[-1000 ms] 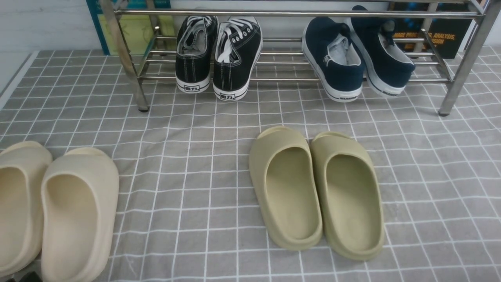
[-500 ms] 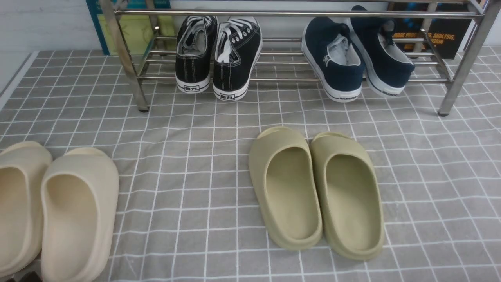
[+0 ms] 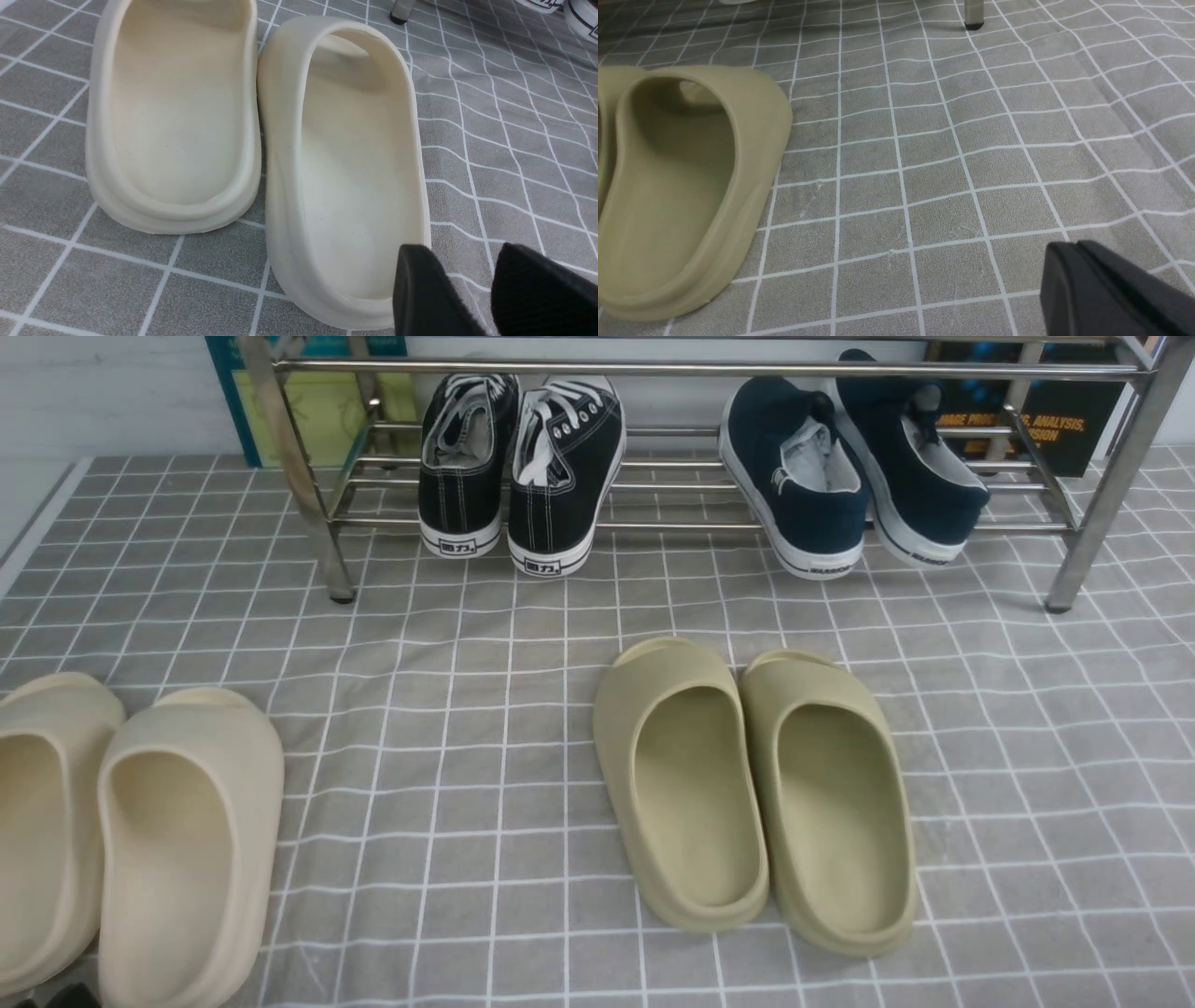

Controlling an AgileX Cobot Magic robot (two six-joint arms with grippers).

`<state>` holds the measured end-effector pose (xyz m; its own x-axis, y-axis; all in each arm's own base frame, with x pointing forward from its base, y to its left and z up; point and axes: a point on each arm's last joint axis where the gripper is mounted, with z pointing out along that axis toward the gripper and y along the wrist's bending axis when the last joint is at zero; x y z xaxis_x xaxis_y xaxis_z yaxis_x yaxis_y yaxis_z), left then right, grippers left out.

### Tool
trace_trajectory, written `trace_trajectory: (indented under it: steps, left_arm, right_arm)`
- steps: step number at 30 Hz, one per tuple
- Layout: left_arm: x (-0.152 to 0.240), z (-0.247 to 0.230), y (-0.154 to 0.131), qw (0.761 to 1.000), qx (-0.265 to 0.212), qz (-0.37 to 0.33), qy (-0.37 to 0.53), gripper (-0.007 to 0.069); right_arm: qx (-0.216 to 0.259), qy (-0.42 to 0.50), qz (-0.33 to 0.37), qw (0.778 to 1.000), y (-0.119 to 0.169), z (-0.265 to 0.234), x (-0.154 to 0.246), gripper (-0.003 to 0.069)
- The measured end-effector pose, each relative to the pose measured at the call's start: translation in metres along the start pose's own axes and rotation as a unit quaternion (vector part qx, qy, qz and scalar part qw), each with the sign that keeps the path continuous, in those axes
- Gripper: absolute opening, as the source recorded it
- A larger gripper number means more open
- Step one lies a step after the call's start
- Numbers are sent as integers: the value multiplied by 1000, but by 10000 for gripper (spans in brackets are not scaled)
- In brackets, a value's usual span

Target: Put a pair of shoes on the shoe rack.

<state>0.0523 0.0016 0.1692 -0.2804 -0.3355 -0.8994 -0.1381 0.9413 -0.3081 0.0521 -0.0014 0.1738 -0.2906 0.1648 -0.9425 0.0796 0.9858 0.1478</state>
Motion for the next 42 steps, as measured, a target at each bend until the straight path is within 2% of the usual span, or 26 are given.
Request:
trace_trajectory:
  steps: [42]
  left_arm:
    - [0,0,0,1000,0,0,0,239]
  right_arm:
    - [0,0,0,1000,0,0,0,26]
